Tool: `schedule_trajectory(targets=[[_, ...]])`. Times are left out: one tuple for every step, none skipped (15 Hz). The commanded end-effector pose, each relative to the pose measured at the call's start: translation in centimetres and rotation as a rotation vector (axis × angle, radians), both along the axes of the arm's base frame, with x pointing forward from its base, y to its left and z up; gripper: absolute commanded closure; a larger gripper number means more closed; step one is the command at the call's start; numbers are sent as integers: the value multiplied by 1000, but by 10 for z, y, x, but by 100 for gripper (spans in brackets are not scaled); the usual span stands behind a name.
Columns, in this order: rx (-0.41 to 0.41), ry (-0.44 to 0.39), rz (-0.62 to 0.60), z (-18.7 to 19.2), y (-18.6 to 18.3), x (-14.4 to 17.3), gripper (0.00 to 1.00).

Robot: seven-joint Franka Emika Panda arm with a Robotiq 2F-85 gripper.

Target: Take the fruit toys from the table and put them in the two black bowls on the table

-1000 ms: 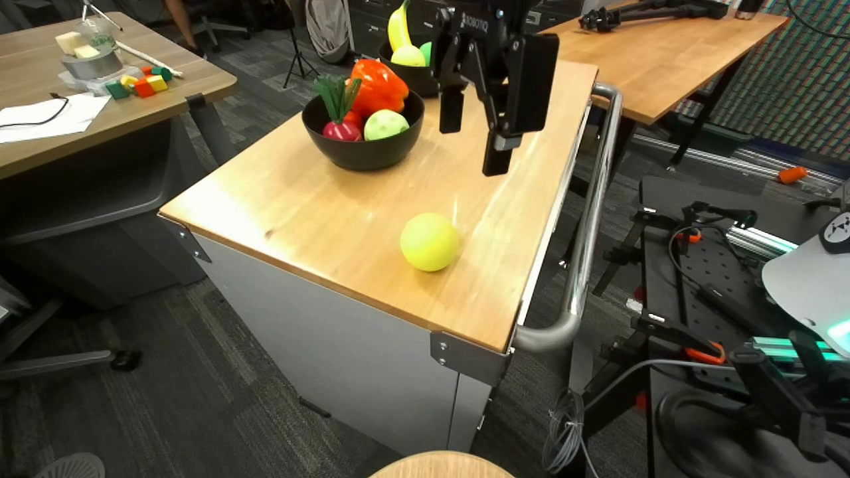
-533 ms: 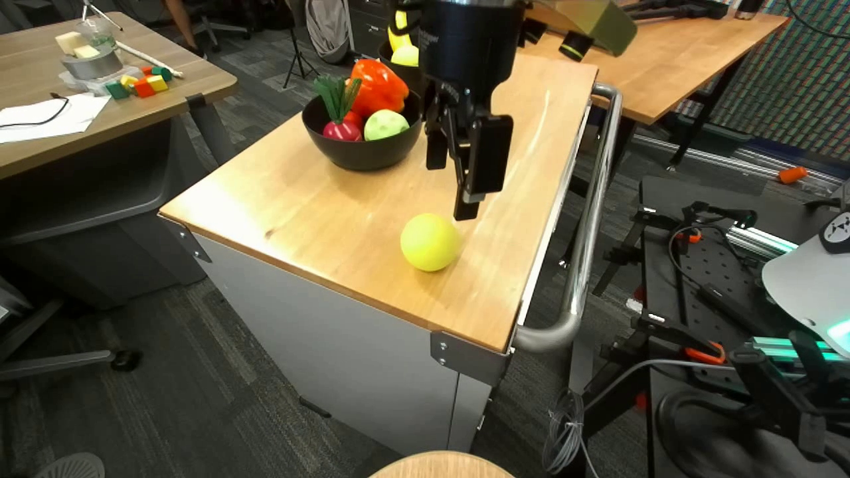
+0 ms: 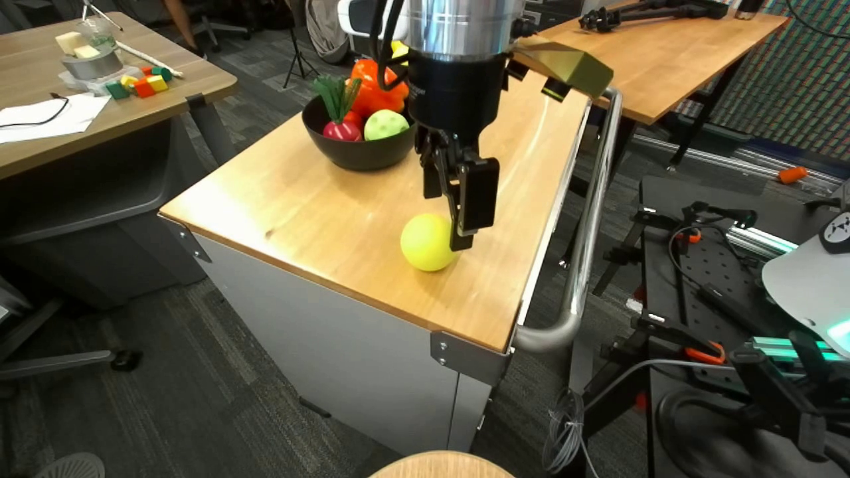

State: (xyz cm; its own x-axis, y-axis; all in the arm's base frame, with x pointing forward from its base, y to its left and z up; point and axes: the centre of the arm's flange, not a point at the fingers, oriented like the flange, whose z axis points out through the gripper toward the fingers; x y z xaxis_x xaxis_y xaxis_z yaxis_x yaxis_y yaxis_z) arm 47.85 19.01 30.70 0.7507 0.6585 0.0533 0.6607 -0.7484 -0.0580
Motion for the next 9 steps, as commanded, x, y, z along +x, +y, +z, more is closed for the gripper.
schedule_trajectory(targets=[[5,-13,15,3,15,10,0],[5,-11,22,3,17,12,0],[4,-11,30,2,20,14,0],[6,-10,35,2,22,16,25],[9,-4,43,2,24,17,26],[10,-3,46,1,26,18,32],[12,-1,50,2,27,20,42],[11,-4,51,3,27,19,50],[3,-10,51,5,27,19,58]])
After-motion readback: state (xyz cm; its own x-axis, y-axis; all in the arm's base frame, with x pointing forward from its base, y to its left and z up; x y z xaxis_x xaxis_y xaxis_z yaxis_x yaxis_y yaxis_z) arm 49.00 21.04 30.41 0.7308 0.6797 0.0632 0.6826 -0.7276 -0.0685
